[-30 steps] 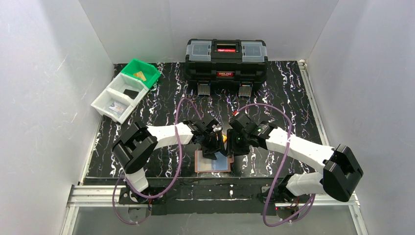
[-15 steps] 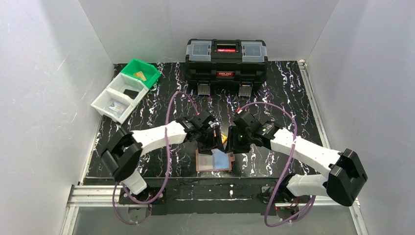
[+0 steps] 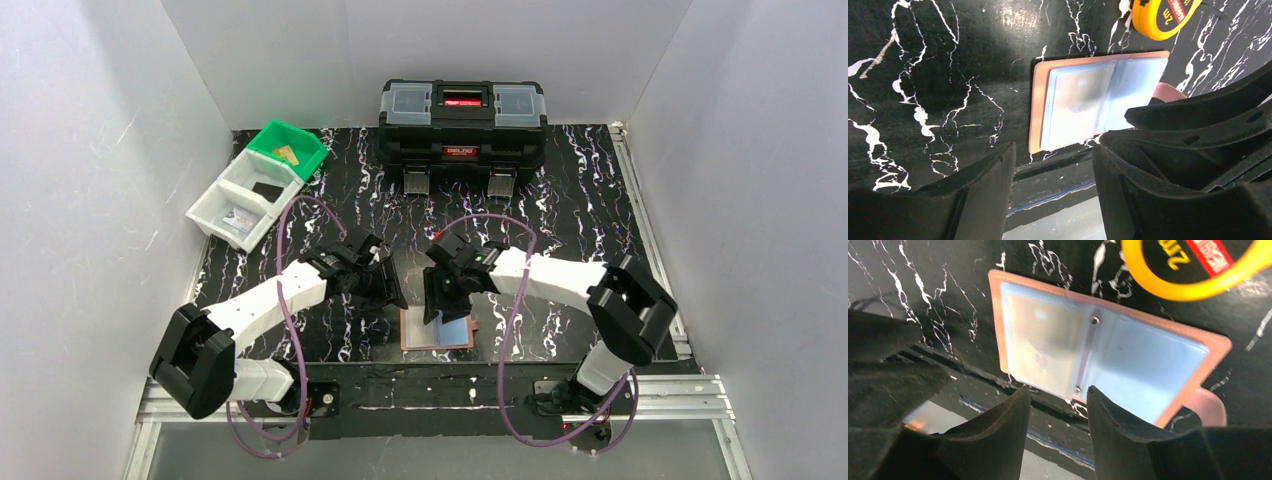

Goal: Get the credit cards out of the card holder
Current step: Remove the credit card from the card holder.

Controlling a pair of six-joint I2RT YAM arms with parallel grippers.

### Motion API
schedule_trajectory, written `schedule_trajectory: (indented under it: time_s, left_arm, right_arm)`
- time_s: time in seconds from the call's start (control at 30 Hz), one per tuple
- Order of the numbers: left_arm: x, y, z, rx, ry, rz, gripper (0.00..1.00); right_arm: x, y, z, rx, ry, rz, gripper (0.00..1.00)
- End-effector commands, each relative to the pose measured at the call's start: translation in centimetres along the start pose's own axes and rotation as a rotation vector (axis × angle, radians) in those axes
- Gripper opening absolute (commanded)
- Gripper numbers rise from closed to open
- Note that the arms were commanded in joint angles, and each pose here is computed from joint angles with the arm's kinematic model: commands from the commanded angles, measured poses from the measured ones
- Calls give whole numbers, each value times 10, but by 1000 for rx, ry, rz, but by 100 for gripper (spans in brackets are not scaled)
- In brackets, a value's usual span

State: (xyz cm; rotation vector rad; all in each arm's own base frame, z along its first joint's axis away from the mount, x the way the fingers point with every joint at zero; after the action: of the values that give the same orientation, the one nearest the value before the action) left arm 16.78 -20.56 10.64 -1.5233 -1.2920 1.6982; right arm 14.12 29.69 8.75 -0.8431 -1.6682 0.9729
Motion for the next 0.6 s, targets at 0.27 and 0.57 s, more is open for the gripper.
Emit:
schedule_trajectory:
  time_s: [0.27,0.57]
  left_arm:
    - [14,6,12,42,-28,3,54]
    - [14,14,17,68,-72,28,50]
  right_arm:
    - [12,31,-4,49,-102,56,53]
    - [8,47,0,76,-175,46,40]
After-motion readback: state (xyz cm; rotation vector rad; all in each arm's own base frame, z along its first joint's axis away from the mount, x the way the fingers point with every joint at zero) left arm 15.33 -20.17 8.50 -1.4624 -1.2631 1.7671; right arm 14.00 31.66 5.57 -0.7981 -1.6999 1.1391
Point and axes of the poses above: each gripper's point midway between its finger pads, its own y axis out along the fingers, its own x axis along the line the jaws close on, z = x × y, the point moved 3 cm from there along -y, back along the fingers, and after that the axes turned 6 degrees about -y, right-handed, at the moved point
